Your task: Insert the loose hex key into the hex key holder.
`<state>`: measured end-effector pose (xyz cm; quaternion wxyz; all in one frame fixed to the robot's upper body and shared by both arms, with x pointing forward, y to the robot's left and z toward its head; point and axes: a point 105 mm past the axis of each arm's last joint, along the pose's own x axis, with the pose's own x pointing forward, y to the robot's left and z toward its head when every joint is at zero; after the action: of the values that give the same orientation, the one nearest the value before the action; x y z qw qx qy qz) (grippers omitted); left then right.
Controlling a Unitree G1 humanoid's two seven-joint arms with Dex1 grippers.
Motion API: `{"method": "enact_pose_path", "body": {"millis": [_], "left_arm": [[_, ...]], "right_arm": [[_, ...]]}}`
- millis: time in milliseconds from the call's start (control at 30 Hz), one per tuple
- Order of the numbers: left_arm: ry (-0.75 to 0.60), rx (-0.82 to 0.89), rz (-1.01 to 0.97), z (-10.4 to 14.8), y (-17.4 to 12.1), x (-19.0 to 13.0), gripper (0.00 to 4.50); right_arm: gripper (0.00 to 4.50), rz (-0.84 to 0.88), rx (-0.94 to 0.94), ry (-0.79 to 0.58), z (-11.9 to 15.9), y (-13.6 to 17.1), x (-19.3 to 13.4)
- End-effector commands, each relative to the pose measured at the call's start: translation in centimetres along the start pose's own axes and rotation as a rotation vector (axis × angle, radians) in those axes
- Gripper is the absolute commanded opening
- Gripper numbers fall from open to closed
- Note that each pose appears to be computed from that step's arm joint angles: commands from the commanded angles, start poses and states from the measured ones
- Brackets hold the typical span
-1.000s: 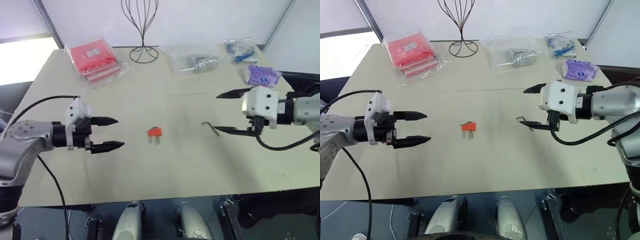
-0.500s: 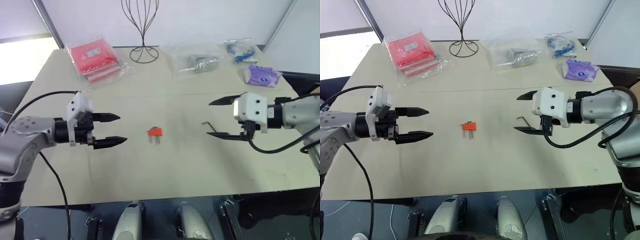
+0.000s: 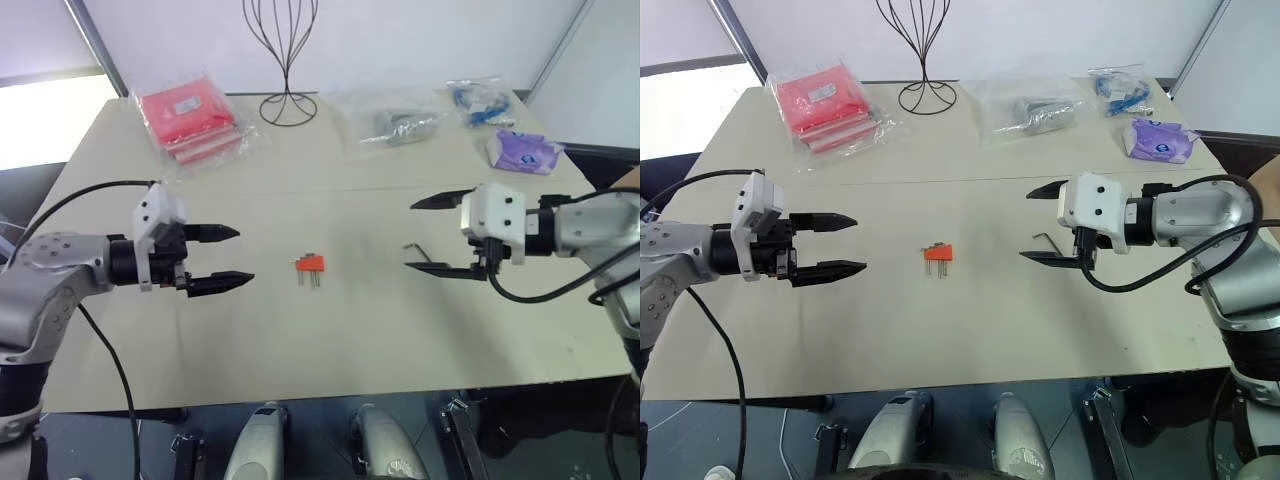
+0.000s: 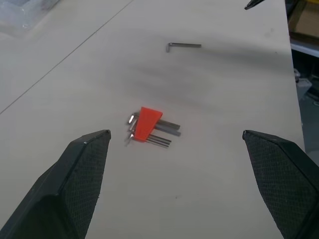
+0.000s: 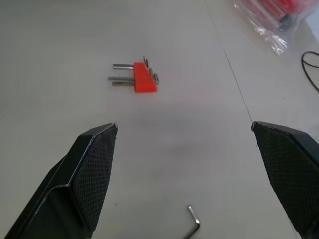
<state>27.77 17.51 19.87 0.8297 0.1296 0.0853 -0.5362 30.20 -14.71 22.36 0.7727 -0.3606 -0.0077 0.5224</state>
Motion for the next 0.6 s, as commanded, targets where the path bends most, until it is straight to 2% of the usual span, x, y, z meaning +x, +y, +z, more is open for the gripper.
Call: {"method": "enact_pose_path", "body": {"millis": [33, 100, 200, 300, 600], "left_arm": [[-0.028, 0.04, -0.001, 0.8, -0.4, 0.2, 4.44], [-0.028, 0.04, 0.002, 0.7, -0.4, 0.2, 4.44], [-0.042, 0.034, 0.022, 0.8, -0.5, 0.3, 4.44], [-0.035, 0.03, 0.038, 0.6, -0.8, 0.0, 4.44], [-0.011, 0.029, 0.09, 0.6, -1.5, -1.2, 4.44]], "right_arm": [[4.5, -0.038, 0.025, -0.088, 0.2, -1.1, 1.9], [4.5, -0.044, 0.03, -0.106, -0.3, -1.3, 3.2], [4.5, -0.002, 0.017, -0.098, -2.3, -0.5, 6.9], [4.5, 0.023, 0.024, -0.12, -2.9, 0.1, 9.8], [4.5, 0.094, -0.021, -0.127, -3.8, 1.4, 14.4]]}}
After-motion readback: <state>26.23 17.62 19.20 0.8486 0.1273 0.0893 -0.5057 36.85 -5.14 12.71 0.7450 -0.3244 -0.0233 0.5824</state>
